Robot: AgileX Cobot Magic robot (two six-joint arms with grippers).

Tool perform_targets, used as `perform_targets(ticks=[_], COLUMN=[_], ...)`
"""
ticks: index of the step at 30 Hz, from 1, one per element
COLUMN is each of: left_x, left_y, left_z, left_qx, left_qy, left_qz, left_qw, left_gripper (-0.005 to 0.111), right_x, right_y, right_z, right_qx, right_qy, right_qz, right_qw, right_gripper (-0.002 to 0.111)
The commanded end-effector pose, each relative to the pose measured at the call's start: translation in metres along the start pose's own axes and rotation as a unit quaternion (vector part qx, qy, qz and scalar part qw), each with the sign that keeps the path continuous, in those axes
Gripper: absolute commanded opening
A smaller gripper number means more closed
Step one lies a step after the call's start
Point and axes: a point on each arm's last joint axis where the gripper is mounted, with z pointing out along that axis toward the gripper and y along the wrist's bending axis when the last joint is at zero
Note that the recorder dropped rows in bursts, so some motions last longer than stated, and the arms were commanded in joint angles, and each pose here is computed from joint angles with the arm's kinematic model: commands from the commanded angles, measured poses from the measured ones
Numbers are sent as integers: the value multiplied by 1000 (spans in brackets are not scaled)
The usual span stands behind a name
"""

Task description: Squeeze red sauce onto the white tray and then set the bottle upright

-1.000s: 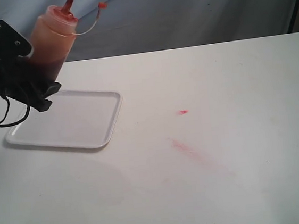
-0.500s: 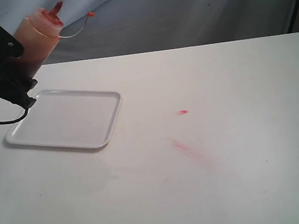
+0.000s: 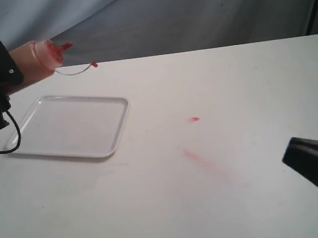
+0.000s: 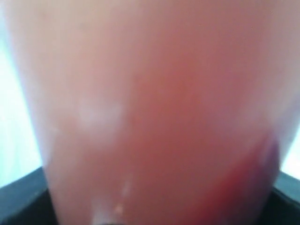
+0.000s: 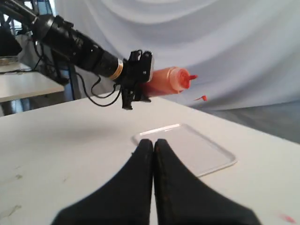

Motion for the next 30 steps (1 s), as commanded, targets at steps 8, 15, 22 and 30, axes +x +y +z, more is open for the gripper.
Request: perform_targets(ticks=[8, 15, 22, 30], left_x=[1, -1, 0, 0], left_y=[7, 6, 6, 6], left_z=[-5, -5, -5, -5], left_qx=[-18, -11, -12, -9], left_qy=[13, 1, 5, 6], left_qz=[119, 117, 181, 169], left_qw=[993, 993, 983, 986], left_gripper=[0, 0, 0, 0], right_x=[-12, -35, -49, -7], right_y=[-56, -64, -75, -86], right_z=[76, 167, 231, 284], right_qx=[-127, -126, -80, -93], right_qy=[72, 119, 133, 194], right_qz=[30, -86, -130, -170], right_qw=[989, 981, 979, 962], right_gripper=[0, 0, 0, 11])
